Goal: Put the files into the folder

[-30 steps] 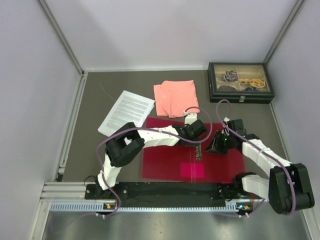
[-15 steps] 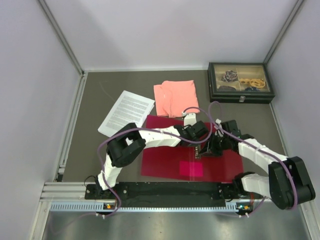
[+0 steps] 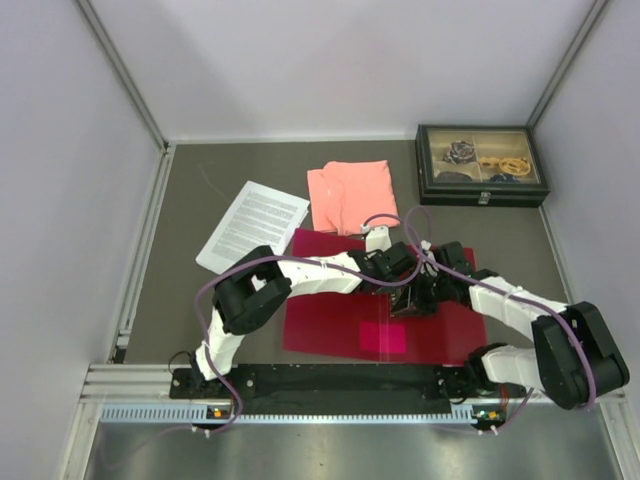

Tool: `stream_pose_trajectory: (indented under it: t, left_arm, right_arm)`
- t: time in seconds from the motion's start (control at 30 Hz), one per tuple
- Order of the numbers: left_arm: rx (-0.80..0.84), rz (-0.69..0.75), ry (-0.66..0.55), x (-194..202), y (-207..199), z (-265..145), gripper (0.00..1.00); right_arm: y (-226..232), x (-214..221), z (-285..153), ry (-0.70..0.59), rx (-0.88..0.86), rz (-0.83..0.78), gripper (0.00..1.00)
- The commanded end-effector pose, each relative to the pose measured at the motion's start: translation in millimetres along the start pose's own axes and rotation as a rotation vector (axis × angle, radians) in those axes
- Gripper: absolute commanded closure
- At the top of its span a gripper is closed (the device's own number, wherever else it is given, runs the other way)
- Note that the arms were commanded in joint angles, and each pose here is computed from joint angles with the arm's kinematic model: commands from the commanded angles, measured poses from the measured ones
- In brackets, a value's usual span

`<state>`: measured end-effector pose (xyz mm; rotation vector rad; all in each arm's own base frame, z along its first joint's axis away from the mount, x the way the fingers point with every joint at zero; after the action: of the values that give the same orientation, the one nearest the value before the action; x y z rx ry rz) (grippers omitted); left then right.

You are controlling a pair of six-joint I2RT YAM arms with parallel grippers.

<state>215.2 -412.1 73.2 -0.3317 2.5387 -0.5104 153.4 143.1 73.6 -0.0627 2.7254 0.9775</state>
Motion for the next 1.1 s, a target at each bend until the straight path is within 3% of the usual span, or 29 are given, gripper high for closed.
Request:
stream_pose_trajectory:
  t: [0.0, 0.17, 0.57, 0.63, 0.83, 1.07]
  left_arm:
    - [-0.128, 0.031, 0.025, 11.1, 33.6, 8.1, 1.0]
    - [-0.131, 0.02, 0.026, 12.4, 35.7, 7.2, 1.0]
    - [-0.134, -0.033, 0.022, 14.8, 41.1, 6.7, 1.0]
    - [-0.131, -0.039, 0.022, 15.4, 41.9, 6.9, 1.0]
    - [-0.122, -0.044, 0.028, 17.1, 44.3, 6.5, 1.0]
    - [-0.111, -0.053, 0.014, 14.7, 51.2, -0.3, 1.0]
  right_arm:
    - [-0.6, 0.2, 7.9, -0.003, -0.014, -0.01, 0.77]
    - [-2.8, 0.8, 9.7, -0.001, -0.004, -0.003, 0.78]
    - [-2.2, 0.9, 14.0, 0.02, -0.022, 0.013, 1.0]
    - [-3.0, 1.0, 15.3, 0.025, -0.022, 0.022, 1.0]
    - [-12.2, 12.0, 20.3, 0.07, 0.091, 0.034, 1.0]
    - [-21.8, 22.4, 30.2, 0.085, 0.372, 0.044, 1.0]
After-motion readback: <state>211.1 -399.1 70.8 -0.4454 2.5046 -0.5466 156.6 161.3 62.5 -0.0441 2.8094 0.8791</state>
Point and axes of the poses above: each gripper's point midway between its finger pads, its own z axis out along the fingers, its own y axis along the line the jaws close on, x = y × z, the point moved 6 cm from there along -z, back along the fingers, and after that the axes turned 9 degrees about -z, right-handed, at the moved point
